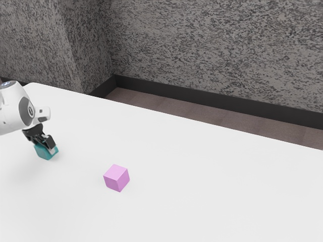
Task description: Pick up the blue block with one arm, and put the blue block on the pink block with one arm
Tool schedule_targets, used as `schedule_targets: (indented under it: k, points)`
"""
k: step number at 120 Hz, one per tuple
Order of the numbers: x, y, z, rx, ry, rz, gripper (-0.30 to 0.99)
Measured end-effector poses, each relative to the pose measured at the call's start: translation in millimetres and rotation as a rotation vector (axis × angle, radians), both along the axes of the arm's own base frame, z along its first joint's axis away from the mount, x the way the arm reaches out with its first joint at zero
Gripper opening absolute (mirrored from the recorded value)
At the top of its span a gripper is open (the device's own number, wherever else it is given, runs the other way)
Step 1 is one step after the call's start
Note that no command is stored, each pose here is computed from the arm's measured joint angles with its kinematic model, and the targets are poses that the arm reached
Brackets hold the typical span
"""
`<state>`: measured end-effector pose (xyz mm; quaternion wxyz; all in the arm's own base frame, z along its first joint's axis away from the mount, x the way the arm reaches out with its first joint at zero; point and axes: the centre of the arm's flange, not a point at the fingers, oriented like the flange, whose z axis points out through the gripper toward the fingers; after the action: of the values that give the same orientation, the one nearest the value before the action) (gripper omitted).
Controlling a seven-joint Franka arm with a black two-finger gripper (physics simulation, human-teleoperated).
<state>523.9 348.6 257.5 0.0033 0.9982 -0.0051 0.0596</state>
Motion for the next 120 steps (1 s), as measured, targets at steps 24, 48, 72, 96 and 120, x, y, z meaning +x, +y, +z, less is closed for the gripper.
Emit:
schedule_targets:
  k: [24, 48, 72, 96, 120]
  points:
    - [10.8, -17.7, 32.3, 0.004, -0.056, -0.048, 0.38]
    - [8.2, -150.8, 123.1, -0.057, -0.177, -0.148, 0.36]
    - [34.2, -289.3, 115.8, -0.107, -0.133, -0.227, 0.34]
    - [29.5, -273.6, 89.3, -0.131, -0.069, -0.039, 0.34]
    - [16.5, -292.4, 80.6, -0.136, -0.027, 0.057, 0.34]
